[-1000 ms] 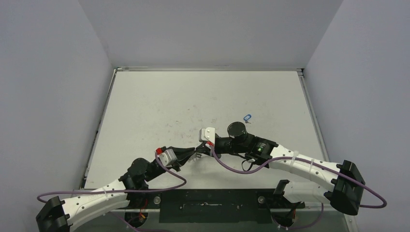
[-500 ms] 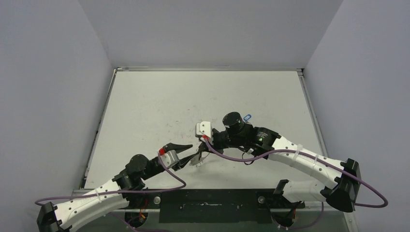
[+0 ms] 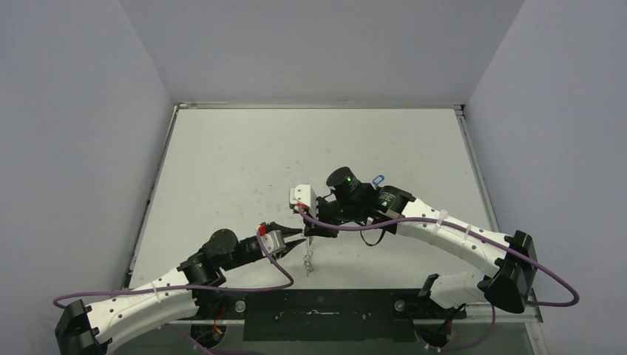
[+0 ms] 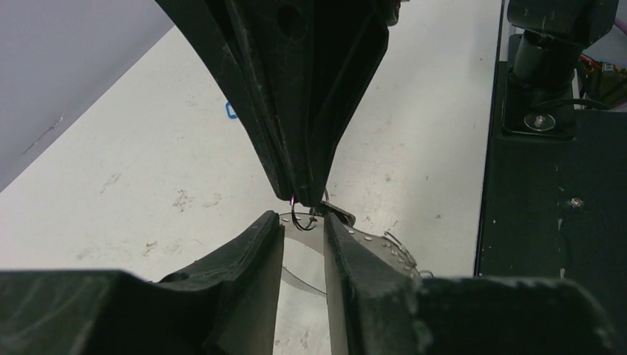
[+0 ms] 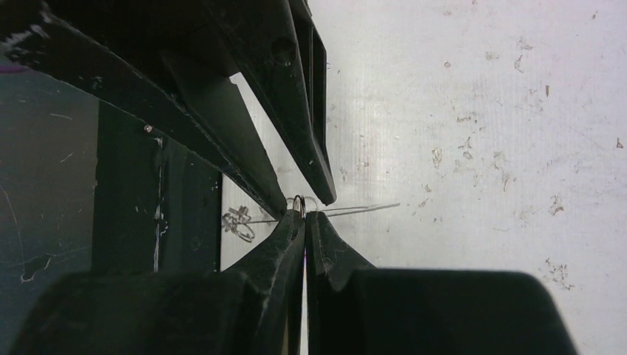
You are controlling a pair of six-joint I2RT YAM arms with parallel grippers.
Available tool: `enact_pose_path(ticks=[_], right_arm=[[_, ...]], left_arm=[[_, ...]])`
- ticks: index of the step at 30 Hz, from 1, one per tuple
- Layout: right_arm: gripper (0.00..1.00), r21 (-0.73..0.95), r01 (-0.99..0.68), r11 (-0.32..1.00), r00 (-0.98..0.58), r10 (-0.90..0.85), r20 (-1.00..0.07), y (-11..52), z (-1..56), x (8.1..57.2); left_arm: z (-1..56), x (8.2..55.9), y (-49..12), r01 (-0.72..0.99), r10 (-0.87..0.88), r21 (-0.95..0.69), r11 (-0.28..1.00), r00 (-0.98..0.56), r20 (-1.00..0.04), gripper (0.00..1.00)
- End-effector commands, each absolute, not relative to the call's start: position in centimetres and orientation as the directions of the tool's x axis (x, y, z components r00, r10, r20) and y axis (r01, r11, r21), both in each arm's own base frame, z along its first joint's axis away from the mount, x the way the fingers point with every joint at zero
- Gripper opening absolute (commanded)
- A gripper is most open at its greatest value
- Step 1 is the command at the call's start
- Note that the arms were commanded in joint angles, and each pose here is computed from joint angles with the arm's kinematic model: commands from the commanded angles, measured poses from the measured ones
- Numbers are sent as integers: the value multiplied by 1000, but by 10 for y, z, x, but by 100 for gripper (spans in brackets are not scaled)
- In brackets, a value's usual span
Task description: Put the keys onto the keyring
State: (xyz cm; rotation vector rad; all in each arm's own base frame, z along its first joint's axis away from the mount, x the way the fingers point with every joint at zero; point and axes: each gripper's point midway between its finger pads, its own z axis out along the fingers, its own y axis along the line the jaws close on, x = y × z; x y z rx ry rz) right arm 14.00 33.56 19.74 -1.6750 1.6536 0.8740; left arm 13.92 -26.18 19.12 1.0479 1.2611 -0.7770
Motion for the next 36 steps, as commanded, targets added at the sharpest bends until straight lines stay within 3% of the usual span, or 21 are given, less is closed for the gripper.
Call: enact_pose_path(ticks=[1, 6, 9, 14, 17, 25, 28, 36], right_arm=[[0, -3, -999, -39, 23, -517, -855, 349, 229, 141], [0, 1, -999, -42, 21, -518, -855, 350, 228, 140], [0, 8, -999, -45, 17, -519, -855, 350, 228, 139], [0, 12, -999, -44, 13, -521, -854, 351, 227, 139], [0, 19, -998, -51, 10, -520, -854, 351, 227, 137], [0, 28, -998, -59, 7, -522, -853, 353, 226, 136], [0, 19, -998, -54, 12, -522, -853, 353, 226, 138], [36, -48, -999, 24, 32, -451, -892, 344, 235, 154]], left_arm=[[218, 136, -271, 922, 23, 205, 328, 209, -978, 22], [217, 137, -273, 923, 15, 197, 330, 203, -979, 10], [218, 138, -273, 922, 2, 191, 337, 202, -979, 8], [222, 141, -271, 915, -12, 181, 362, 199, -980, 20], [225, 141, -270, 912, -25, 180, 369, 204, -979, 21], [223, 142, -272, 913, -32, 175, 369, 200, -979, 0], [223, 144, -270, 907, -48, 162, 388, 195, -980, 0], [223, 146, -261, 891, -100, 133, 434, 194, -976, 0]])
